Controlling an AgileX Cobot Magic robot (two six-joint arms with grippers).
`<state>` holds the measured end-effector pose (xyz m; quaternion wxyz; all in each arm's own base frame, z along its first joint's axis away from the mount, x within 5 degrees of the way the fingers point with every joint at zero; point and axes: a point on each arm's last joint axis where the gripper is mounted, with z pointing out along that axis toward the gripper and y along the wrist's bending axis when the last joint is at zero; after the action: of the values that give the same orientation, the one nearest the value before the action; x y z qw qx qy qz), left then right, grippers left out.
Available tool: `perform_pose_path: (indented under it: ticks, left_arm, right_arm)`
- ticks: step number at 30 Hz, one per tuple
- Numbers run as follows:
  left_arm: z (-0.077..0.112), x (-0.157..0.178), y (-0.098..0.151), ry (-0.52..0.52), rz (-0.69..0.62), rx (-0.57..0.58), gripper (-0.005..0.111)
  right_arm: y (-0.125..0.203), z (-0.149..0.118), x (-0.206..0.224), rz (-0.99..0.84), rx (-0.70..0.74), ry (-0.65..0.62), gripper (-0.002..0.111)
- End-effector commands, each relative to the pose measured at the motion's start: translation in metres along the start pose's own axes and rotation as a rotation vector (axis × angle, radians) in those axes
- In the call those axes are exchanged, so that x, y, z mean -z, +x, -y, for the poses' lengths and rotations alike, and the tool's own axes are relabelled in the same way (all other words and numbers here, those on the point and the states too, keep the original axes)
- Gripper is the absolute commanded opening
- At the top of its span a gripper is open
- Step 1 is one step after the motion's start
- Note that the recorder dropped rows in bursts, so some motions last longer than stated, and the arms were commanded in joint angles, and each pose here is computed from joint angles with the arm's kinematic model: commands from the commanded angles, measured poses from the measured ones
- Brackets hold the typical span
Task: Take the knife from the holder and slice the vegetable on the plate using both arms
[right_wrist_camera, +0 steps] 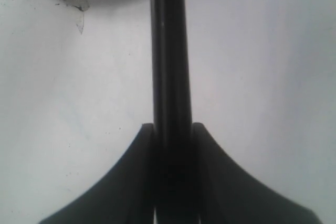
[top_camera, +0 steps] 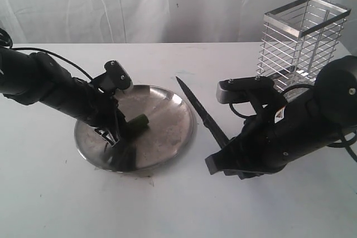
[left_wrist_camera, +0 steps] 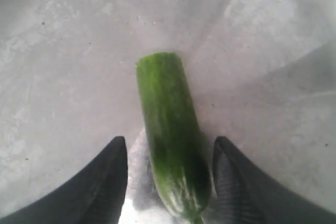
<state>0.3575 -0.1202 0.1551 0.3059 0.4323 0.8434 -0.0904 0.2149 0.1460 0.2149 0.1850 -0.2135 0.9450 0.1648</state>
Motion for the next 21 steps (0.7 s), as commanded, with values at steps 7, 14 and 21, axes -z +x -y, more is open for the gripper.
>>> perform_pose_path:
  ticks: [7,14,21]
  left_arm:
    - [-0.008,0.056,-0.032,-0.153,0.165,0.085,0.027]
    - [-0.008,0.057,-0.033,-0.141,0.182,0.233,0.0]
    - [-0.01,0.054,-0.036,-0.078,0.203,0.524,0.0]
  right_arm:
    - [-0.024,-0.007,0.014,0.036,0.096,-0.021,0.0]
    - [-0.074,-0.013,-0.006,-0.14,0.159,-0.044,0.0]
    - [-0.087,-0.013,-0.04,-0.207,0.14,-0.042,0.0]
